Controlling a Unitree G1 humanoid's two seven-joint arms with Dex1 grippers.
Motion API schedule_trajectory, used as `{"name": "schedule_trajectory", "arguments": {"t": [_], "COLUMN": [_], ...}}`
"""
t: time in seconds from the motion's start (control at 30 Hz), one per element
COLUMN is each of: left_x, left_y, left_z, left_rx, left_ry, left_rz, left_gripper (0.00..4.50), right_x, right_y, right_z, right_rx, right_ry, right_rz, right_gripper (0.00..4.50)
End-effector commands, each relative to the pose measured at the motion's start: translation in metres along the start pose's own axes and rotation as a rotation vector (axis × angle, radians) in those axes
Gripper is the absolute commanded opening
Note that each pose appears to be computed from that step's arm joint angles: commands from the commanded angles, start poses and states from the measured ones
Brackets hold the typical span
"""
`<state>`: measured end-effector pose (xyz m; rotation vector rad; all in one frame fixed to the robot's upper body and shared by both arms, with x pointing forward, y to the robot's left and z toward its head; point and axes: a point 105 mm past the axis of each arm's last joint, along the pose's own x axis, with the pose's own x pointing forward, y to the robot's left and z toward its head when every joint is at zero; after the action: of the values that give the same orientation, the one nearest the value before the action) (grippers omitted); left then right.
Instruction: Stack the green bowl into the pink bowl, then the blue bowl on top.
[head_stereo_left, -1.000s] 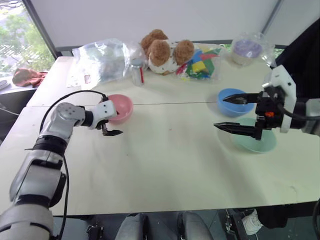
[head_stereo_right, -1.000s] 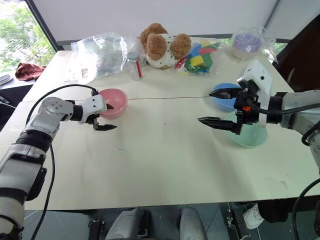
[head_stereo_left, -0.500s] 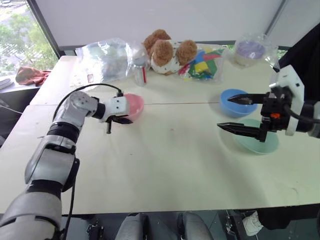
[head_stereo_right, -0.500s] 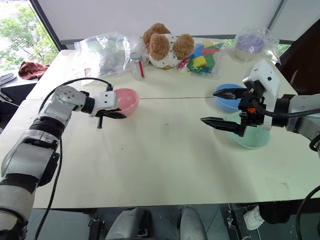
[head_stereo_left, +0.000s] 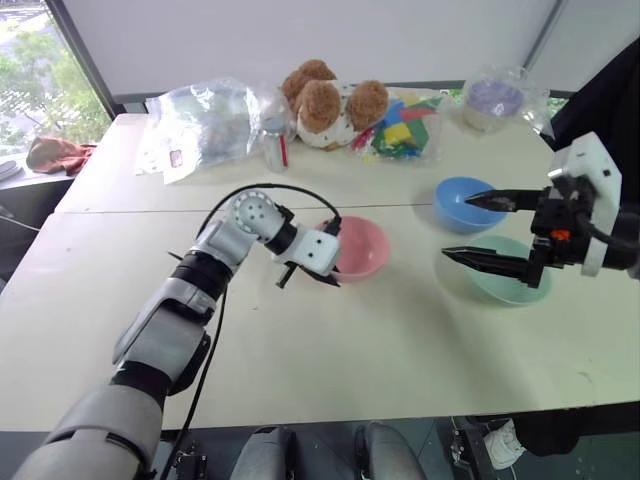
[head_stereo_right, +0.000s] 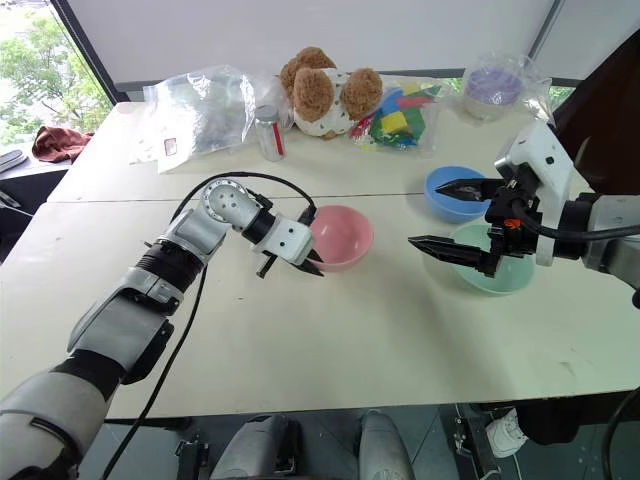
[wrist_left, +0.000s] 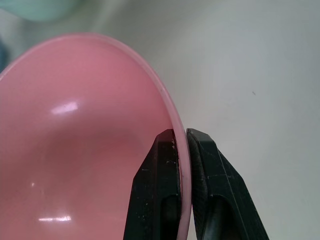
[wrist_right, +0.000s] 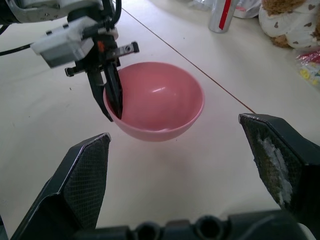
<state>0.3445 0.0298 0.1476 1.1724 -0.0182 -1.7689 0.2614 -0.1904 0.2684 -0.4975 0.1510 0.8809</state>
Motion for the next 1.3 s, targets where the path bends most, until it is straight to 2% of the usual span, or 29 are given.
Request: {"name": "schedule_trajectory", "arguments": {"t": [0.03, 0.13, 0.33, 0.37, 0.43, 0.63, 0.8, 1.03, 1.2, 1.3], "left_x": [0.003, 0.005, -0.014, -0.019, -0.035, -0.109, -0.164, -0.198, -0.206, -0.209], "left_y": [0.001, -0.002, 0.007, 0.009, 0.015, 0.027, 0.004, -0.031, -0.047, -0.051], "left_z": [0.006, 0.009, 0.020, 0.024, 0.033, 0.050, 0.045, 0.041, 0.044, 0.046], "left_rx": [0.069, 0.045, -0.010, -0.017, -0.039, -0.232, -0.423, -0.553, -0.592, -0.603], "left_ry": [0.010, -0.019, -0.087, -0.110, -0.162, -0.336, -0.410, -0.414, -0.390, -0.383], "left_rz": [-0.006, -0.008, 0.054, 0.071, 0.121, 0.318, 0.430, 0.553, 0.629, 0.661], "left_gripper": [0.24, 1.20, 4.25, 4.47, 4.47, 4.47, 4.47, 4.47, 4.47, 4.50], "right_x": [-0.008, -0.009, -0.009, -0.009, -0.009, -0.009, -0.010, -0.007, 0.000, 0.003], "right_y": [0.001, 0.001, 0.001, 0.000, -0.001, -0.012, -0.020, -0.026, -0.027, -0.031], "right_z": [0.010, 0.008, 0.000, -0.001, -0.007, -0.040, -0.085, -0.135, -0.163, -0.170], "right_rx": [-0.040, -0.037, -0.021, -0.017, -0.008, 0.038, 0.092, 0.121, 0.098, 0.085], "right_ry": [-0.016, -0.010, 0.024, 0.026, 0.050, 0.174, 0.333, 0.484, 0.565, 0.578], "right_rz": [-0.025, -0.029, -0.034, -0.035, -0.045, -0.112, -0.176, -0.201, -0.180, -0.174], "right_gripper": [4.50, 4.50, 4.50, 4.50, 4.50, 4.50, 4.50, 4.50, 4.50, 3.61]}}
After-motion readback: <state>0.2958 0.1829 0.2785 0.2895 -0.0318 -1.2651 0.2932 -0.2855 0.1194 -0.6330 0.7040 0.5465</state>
